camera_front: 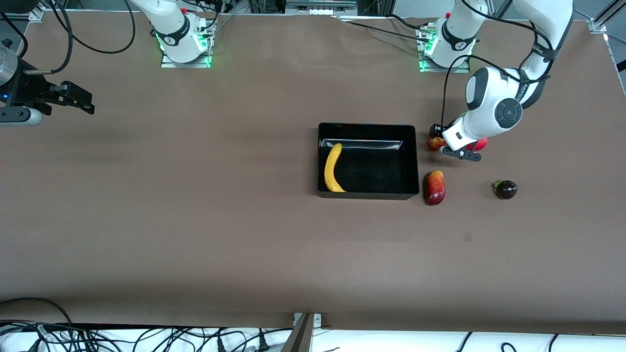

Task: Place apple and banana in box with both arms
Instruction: 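Move the left gripper over the red apple beside the tray, then grasp the red apple with the left gripper and lift it, then lower the red apple into the tray beside the banana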

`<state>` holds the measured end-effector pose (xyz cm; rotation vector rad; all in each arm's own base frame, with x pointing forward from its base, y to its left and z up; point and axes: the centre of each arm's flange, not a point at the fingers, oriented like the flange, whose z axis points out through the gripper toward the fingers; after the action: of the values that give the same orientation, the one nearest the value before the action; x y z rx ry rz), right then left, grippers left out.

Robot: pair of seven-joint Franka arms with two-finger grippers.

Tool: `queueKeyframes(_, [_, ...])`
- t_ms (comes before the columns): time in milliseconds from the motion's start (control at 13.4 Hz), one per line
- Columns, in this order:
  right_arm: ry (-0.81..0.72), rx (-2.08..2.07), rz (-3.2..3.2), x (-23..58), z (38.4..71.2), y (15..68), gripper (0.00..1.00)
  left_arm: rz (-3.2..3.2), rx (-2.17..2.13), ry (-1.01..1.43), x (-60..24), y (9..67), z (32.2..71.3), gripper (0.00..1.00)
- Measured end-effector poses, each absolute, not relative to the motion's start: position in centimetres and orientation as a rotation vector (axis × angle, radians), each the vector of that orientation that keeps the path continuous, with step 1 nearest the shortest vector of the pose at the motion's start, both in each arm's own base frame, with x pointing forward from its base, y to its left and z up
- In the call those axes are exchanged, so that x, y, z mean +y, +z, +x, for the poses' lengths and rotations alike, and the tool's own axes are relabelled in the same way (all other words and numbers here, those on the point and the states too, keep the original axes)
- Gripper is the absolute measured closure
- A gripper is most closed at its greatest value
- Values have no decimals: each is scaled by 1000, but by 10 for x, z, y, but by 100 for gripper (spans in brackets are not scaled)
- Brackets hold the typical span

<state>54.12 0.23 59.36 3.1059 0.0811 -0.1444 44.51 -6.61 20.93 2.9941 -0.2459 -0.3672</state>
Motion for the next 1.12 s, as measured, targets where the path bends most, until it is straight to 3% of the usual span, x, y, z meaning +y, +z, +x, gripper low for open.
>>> queueKeyframes(372, [-144, 81, 3106, 2, 541, 594, 0, 2991, -243, -190, -82, 355, 516, 37])
queueKeyframes(521, [-145, 80, 3106, 2, 541, 594, 0, 2950, -168, -149, -107, 385, 527, 37])
queueKeyframes(1116, [-146, 80, 3106, 2, 541, 594, 0, 2918, -105, -228, -238, 276, 515, 37])
